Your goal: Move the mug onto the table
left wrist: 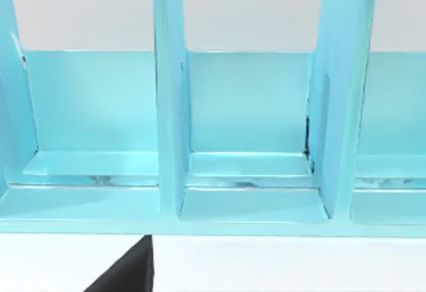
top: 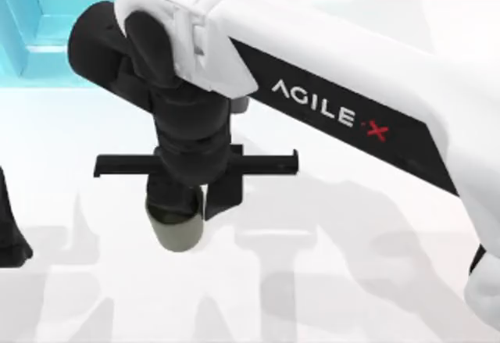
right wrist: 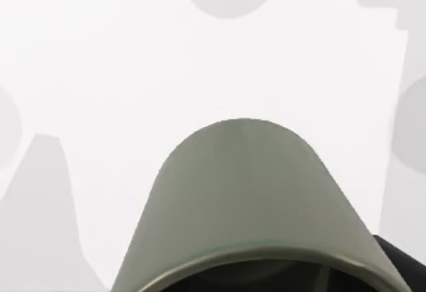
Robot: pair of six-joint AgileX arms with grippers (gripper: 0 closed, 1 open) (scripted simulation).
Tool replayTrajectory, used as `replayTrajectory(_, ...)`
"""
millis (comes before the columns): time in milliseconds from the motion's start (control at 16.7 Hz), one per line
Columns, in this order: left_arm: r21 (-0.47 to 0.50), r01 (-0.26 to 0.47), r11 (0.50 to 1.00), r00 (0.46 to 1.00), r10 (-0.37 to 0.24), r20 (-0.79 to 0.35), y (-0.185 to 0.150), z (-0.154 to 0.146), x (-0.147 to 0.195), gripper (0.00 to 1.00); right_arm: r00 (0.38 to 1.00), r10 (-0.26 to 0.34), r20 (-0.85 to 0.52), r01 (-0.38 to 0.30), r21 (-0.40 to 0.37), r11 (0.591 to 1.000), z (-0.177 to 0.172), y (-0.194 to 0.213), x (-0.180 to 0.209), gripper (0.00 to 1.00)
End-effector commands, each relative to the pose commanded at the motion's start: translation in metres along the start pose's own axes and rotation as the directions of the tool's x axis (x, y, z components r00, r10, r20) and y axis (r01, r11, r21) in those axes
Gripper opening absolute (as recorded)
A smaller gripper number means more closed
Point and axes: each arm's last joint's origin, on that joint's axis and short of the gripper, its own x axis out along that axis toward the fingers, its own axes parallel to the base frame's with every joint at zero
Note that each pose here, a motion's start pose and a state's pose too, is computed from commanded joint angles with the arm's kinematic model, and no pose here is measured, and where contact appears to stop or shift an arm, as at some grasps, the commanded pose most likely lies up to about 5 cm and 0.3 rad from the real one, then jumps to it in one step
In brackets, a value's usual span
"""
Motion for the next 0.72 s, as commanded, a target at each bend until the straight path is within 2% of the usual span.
replayTrajectory(240,0.0,0.0,1.0,1.0,0.0,0.0,0.0,0.0,0.0,1.0,1.0,0.002,-0.005,-0.002,0.001,1.0,0.0,0.001,0.005,0.0)
replayTrajectory(600,0.0,0.0,1.0,1.0,0.0,0.0,0.0,0.0,0.0,1.0,1.0,-0.002,0.0,0.002,0.0,1.0,0.0,0.009,0.059,0.0)
replayTrajectory(720,0.0,0.0,1.0,1.0,0.0,0.0,0.0,0.0,0.0,1.0,1.0,0.0,0.0,0.0,0.0,1.0,-0.001,0.009,0.064,0.0)
